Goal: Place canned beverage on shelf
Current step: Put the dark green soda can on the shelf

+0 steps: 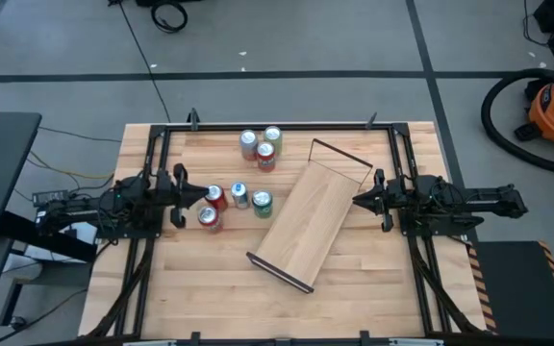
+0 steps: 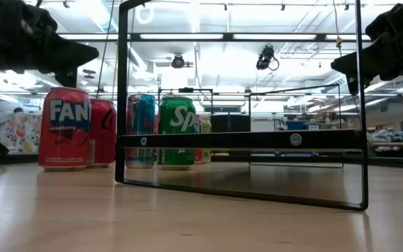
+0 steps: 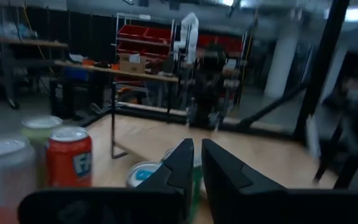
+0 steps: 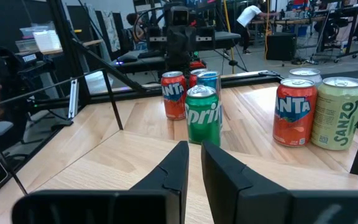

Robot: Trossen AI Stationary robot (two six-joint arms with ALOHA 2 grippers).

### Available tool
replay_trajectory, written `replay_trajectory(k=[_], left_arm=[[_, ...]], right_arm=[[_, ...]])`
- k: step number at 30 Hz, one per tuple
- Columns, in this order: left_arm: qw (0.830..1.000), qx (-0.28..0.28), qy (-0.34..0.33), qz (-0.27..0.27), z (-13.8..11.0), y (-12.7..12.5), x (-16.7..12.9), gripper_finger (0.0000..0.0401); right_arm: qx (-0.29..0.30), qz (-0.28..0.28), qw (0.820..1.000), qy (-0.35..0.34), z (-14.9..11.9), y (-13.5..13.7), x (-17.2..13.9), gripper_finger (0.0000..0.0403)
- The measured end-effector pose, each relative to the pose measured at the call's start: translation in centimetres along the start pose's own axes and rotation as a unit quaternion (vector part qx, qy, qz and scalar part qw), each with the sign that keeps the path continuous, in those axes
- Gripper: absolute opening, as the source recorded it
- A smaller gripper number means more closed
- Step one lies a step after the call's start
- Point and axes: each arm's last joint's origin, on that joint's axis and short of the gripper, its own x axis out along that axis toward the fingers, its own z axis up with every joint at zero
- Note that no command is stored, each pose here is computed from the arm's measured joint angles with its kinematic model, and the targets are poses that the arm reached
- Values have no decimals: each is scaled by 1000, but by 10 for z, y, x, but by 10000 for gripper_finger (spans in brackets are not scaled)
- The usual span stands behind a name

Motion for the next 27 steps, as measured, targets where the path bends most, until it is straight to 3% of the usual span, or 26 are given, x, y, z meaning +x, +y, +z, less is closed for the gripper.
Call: replay_trajectory(k=[3, 15, 22, 27], left_arm=[[999, -48, -2, 0, 0, 0, 0, 43], [998, -50, -25, -6, 5, -1, 0, 43], [998, -62, -25, -6, 5, -1, 0, 43], [995, -96, -25, -7, 5, -1, 0, 43]], right_arm=[[0, 0, 1000, 0, 0, 0, 0, 55], [-29, 0, 1000, -6, 1, 0, 0, 55], [-26, 0, 998, -59, 11, 1, -1, 55], [17, 8, 994, -109, 21, 2, -2, 55]])
